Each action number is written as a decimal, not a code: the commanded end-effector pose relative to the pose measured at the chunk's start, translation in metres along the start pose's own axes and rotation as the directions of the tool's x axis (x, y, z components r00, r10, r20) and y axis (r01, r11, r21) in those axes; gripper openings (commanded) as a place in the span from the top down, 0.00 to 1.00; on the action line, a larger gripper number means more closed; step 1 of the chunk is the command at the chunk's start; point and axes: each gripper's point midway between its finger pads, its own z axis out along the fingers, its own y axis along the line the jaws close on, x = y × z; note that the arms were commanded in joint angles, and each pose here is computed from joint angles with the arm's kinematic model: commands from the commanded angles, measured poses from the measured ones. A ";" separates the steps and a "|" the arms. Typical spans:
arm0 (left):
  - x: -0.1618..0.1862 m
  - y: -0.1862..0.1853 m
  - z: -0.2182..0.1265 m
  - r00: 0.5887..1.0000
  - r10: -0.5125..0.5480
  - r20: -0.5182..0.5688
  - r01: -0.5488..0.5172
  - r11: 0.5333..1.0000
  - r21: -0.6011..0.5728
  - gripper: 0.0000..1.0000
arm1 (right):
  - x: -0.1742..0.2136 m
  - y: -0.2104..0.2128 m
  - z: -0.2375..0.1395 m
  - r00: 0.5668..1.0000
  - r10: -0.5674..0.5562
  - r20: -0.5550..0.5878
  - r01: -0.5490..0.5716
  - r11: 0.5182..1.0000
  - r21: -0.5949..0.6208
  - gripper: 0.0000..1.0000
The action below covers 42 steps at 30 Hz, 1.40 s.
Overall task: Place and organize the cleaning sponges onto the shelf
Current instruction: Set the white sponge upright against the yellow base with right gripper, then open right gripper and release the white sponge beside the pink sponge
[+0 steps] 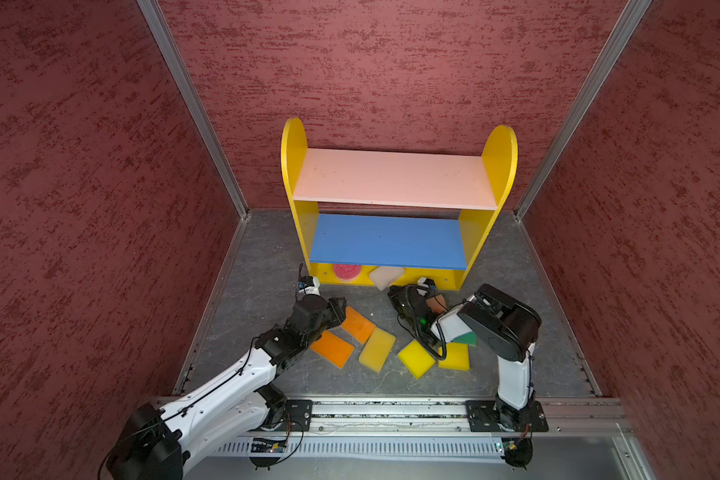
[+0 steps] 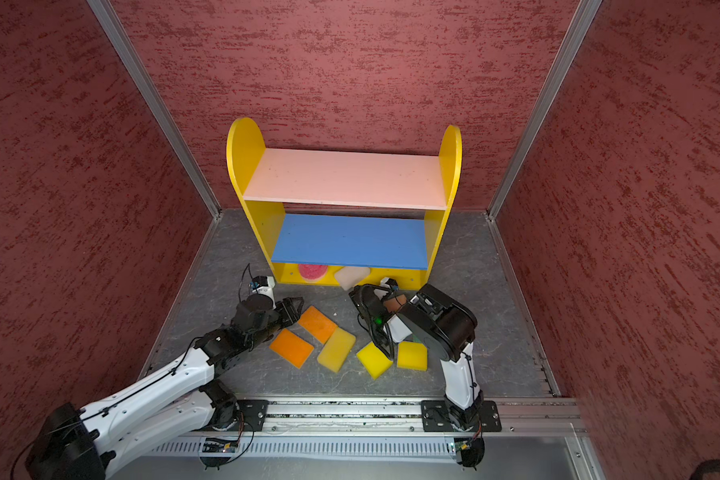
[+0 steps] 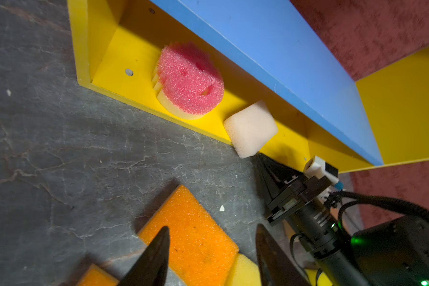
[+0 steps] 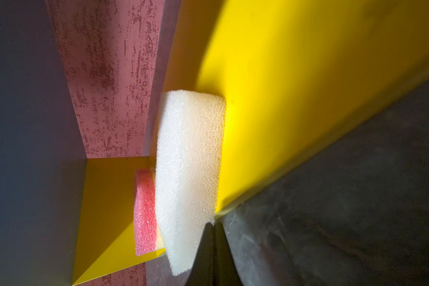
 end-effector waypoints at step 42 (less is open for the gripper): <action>0.005 0.003 0.000 1.000 0.016 -0.003 -0.016 1.000 -0.006 0.43 | 0.031 0.017 0.000 0.966 -0.188 -0.177 0.198 0.979 0.043 0.73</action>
